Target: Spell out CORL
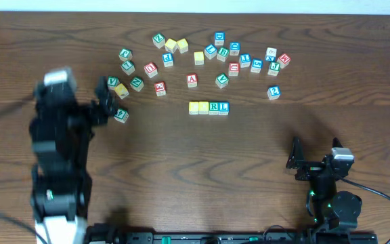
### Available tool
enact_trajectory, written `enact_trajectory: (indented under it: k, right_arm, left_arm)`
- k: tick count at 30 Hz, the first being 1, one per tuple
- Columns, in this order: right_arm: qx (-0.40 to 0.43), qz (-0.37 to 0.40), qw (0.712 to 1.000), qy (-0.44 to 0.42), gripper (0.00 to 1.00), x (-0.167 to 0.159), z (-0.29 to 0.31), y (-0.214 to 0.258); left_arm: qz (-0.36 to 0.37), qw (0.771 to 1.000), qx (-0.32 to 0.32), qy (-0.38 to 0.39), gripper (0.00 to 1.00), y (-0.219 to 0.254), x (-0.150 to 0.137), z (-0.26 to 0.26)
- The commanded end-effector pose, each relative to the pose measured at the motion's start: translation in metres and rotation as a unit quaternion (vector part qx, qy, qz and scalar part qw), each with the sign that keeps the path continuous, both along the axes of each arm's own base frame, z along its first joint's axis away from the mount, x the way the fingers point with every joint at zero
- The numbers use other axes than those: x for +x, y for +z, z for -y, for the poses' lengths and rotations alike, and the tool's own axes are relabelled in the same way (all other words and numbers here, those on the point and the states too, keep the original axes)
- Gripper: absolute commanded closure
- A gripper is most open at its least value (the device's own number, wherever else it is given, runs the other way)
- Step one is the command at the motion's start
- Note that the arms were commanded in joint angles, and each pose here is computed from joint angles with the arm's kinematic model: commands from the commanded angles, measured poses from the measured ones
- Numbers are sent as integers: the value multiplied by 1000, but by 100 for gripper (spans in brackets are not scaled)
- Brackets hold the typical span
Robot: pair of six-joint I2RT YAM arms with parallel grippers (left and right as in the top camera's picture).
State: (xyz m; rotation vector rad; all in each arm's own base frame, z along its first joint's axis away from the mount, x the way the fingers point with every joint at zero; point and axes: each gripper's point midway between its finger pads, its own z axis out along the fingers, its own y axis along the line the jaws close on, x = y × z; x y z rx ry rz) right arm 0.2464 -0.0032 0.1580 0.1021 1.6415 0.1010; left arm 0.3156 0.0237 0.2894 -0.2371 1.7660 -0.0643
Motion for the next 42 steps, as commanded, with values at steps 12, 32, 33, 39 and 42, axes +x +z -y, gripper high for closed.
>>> enact_trajectory:
  k: [12, 32, 33, 39, 42]
  right_arm:
    - [-3, 0, 1000, 0, 1, 0, 0, -1]
    - [-3, 0, 1000, 0, 1, 0, 0, -1]
    - [-3, 0, 1000, 0, 1, 0, 0, -1]
    - [-3, 0, 1000, 0, 1, 0, 0, -1]
    - [-3, 0, 1000, 0, 1, 0, 0, -1]
  left_arm:
    - [95, 994, 57, 13, 2, -95, -60, -5]
    - [19, 997, 76, 5, 2, -153, -73, -3]
    - [19, 997, 76, 5, 2, -153, -73, -3]
    - [20, 997, 75, 1, 3, -153, -73, -1]
    - [20, 997, 75, -4, 2, -153, -73, 1]
